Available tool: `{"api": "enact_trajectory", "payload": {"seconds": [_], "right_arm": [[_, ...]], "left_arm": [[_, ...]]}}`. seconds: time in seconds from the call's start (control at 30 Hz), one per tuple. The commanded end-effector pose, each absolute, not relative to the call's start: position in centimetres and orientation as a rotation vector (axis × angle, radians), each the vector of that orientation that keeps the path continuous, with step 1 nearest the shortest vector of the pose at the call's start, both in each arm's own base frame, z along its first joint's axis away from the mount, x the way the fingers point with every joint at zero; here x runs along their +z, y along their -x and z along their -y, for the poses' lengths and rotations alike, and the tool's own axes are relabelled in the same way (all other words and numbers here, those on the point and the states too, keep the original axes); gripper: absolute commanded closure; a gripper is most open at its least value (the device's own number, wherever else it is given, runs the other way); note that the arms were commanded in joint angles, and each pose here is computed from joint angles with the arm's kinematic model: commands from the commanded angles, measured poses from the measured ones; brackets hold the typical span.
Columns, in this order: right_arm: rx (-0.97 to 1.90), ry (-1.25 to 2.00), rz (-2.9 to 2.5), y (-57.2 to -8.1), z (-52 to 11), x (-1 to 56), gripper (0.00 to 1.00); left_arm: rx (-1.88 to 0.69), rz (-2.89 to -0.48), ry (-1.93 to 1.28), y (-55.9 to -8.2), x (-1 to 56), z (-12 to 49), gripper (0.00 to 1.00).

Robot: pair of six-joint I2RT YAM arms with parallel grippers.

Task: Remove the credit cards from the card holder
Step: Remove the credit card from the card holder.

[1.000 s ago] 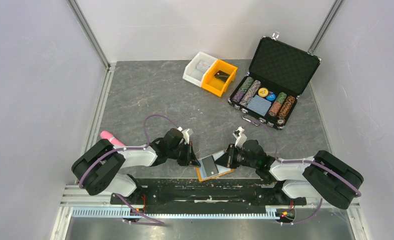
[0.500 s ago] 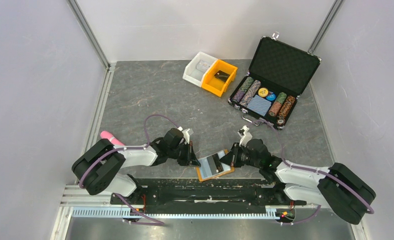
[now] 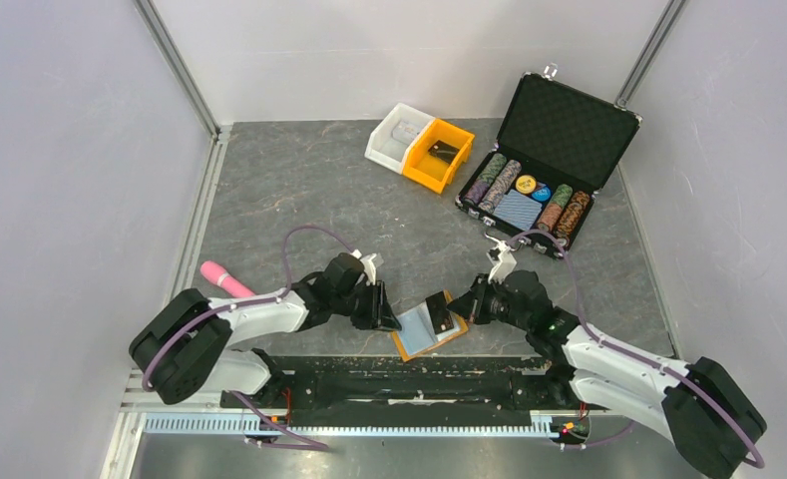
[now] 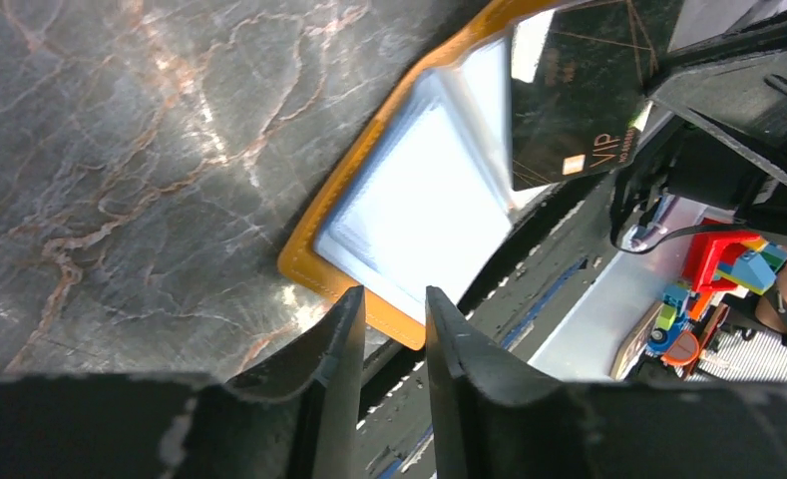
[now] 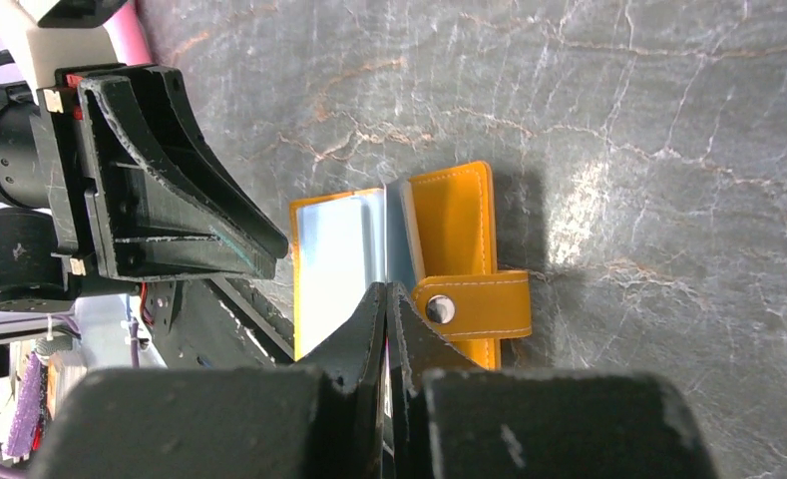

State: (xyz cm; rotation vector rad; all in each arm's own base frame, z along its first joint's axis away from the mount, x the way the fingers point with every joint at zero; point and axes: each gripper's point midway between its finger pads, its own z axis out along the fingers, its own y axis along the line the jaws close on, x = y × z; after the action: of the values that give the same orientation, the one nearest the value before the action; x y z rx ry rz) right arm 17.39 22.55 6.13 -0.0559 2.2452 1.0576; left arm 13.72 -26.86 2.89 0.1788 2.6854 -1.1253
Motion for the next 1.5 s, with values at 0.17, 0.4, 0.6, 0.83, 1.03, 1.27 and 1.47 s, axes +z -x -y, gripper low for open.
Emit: {"api": "enact_trajectory", "payload": {"seconds": [0.17,0.4,0.6,0.83,1.03,1.27,1.47], "right_arm": [[1.143,0.06,-2.121,-18.4,-23.5,10.7,1.0],[1.198,0.021,-2.084,-18.4,-23.7,11.6,1.0],[1.332,-0.025,-2.042,-17.5,-24.4,12.1,1.0],[1.456,-0.044,-1.981,-16.8,-24.9,13.4,1.0],[1.562,-0.073,-1.886,-16.2,-24.9,15.1,1.0],[1.65,-0.092,-1.815,-15.6,-24.9,16.3,1.0],[1.67,-0.103,-1.806,-15.4,-24.8,16.4,1.0]], "left_arm": [[-1.299,-2.471,-0.233,-15.4,10.1,29.5,0.46],[-1.365,-2.387,-0.232,-15.7,11.7,30.0,0.41],[-1.428,-2.336,-0.225,-15.7,11.7,30.7,0.39],[-1.504,-2.258,-0.197,-15.9,12.4,31.2,0.35],[-1.568,-2.18,-0.184,-15.9,13.8,31.5,0.33],[-1.651,-2.105,-0.158,-15.6,15.0,31.8,0.31],[-1.738,-2.061,-0.136,-15.4,15.9,32.4,0.39]]}}
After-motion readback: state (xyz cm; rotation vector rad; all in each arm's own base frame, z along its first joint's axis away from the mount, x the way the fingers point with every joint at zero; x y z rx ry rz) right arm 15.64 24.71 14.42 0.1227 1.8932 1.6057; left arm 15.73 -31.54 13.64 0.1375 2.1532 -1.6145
